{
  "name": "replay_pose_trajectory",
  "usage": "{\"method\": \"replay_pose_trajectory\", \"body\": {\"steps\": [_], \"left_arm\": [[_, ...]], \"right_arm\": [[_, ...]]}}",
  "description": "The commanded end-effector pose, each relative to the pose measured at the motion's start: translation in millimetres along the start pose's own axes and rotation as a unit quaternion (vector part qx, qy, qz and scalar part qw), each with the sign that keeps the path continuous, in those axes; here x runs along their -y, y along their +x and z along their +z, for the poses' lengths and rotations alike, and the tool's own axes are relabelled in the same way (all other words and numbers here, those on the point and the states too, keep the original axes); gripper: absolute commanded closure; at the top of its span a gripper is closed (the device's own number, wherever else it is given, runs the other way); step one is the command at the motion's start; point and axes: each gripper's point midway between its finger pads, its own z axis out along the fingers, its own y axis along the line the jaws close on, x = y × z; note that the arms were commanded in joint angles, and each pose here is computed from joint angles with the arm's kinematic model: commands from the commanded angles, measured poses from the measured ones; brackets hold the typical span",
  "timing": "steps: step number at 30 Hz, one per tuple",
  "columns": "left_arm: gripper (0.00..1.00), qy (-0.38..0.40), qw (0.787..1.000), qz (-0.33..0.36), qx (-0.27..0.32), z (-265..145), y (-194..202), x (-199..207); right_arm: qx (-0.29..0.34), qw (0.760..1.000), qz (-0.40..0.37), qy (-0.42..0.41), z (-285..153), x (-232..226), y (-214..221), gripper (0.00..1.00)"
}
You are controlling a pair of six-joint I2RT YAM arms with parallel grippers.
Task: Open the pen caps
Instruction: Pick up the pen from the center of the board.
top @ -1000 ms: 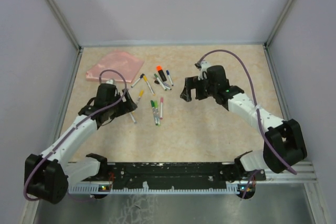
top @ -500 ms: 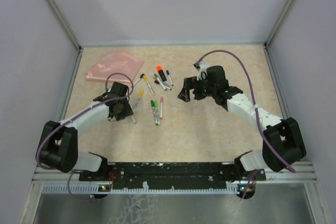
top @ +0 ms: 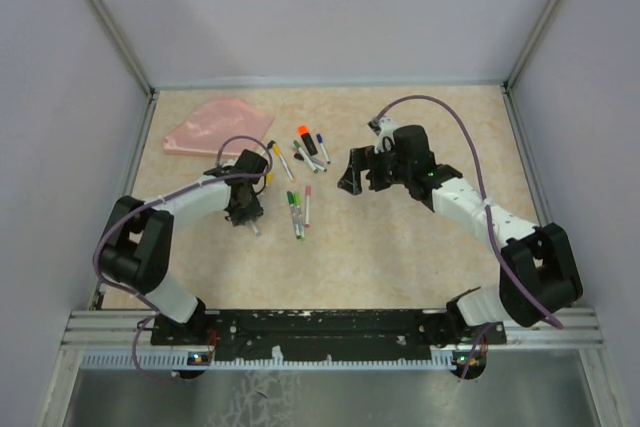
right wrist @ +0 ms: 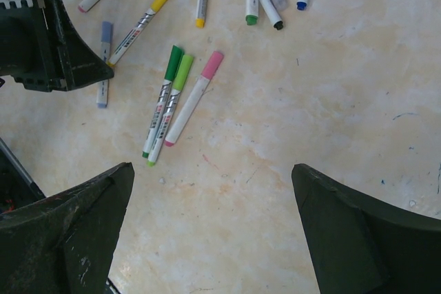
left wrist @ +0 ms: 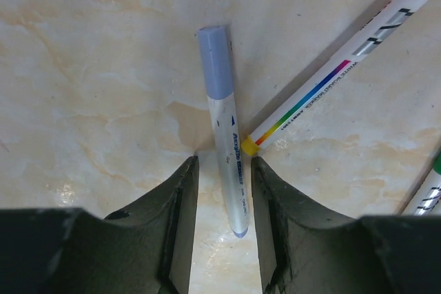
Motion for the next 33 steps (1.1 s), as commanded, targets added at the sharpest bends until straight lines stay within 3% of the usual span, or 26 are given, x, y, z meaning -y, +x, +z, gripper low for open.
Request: {"method": "replay_pose_trajectory", "body": {"steps": [1, 7, 14, 21, 28, 30, 33], "left_arm": [[0.59, -0.029, 1.000, 0.005, -0.007, 1, 6, -6], [0.62, -0.033, 0.999, 0.009, -0.016, 10, 14, -9], [0.80, -0.041, 0.999, 0.007, -0.008, 10, 17, -17], [0.96, -0.029, 0.999, 0.007, 0.029, -11, 0, -21], [1.00, 0.117, 0.987, 0.041, 0.098, -78, -36, 14], [1.00, 0.189, 0.973, 0.053, 0.122, -104, -43, 31], [1.00, 0.341, 0.925, 0.068, 0.156, -152, -45, 67]], "right_arm": [[0.032, 0.999, -0.014, -0.014, 0, -9, -17, 0.02], [0.035, 0.999, -0.013, -0.008, -2, -6, -18, 0.02], [0.041, 0.999, -0.012, -0.020, -5, -11, -22, 0.02], [0.065, 0.991, -0.021, -0.118, -18, -49, -37, 0.04], [0.100, 0.962, 0.013, -0.256, -40, -100, -53, 0.10], [0.112, 0.951, 0.033, -0.287, -47, -111, -59, 0.11], [0.122, 0.938, 0.067, -0.316, -55, -121, -67, 0.14]]}}
